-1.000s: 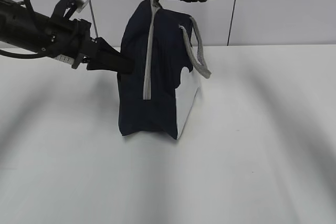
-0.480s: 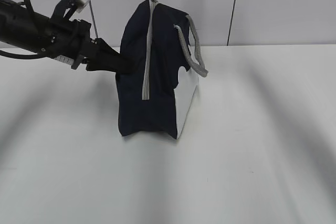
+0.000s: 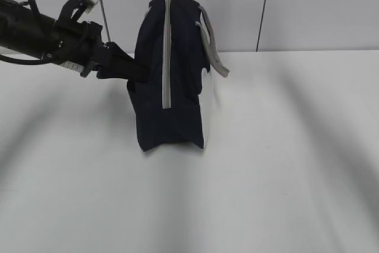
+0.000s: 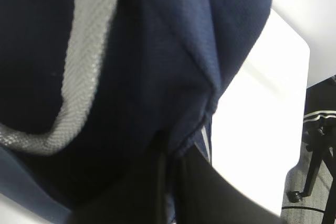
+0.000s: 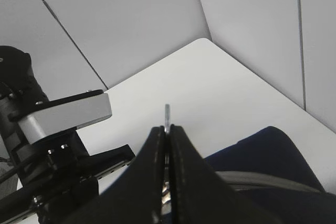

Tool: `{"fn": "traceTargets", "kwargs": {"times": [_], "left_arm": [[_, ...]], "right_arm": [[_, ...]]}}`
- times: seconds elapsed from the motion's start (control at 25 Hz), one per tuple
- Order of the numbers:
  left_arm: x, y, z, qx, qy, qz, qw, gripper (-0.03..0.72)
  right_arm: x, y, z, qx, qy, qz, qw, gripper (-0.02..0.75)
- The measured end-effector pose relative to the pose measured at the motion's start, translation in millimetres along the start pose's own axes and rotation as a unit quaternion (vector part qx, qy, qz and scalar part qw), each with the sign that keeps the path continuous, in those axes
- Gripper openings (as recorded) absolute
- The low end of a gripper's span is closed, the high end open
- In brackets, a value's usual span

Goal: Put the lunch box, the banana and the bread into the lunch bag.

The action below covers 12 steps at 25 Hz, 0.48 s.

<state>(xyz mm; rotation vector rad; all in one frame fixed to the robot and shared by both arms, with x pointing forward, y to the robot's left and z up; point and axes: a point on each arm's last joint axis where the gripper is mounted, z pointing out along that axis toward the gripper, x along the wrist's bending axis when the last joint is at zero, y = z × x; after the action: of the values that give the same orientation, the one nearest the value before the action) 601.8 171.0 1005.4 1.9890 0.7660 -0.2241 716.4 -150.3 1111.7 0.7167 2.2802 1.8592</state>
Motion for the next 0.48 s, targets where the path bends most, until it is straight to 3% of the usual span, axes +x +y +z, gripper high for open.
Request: {"fn": "traceTargets", "kwargs": {"times": [0.48], "left_arm": [[6.3,0.2,-6.3,-0.012,0.012,-0.009,1.000,0.002]], "right_arm": [[-26.0,-10.7,-3.0,-0.013,-0.055,0.025,0.998,-0.016]]}}
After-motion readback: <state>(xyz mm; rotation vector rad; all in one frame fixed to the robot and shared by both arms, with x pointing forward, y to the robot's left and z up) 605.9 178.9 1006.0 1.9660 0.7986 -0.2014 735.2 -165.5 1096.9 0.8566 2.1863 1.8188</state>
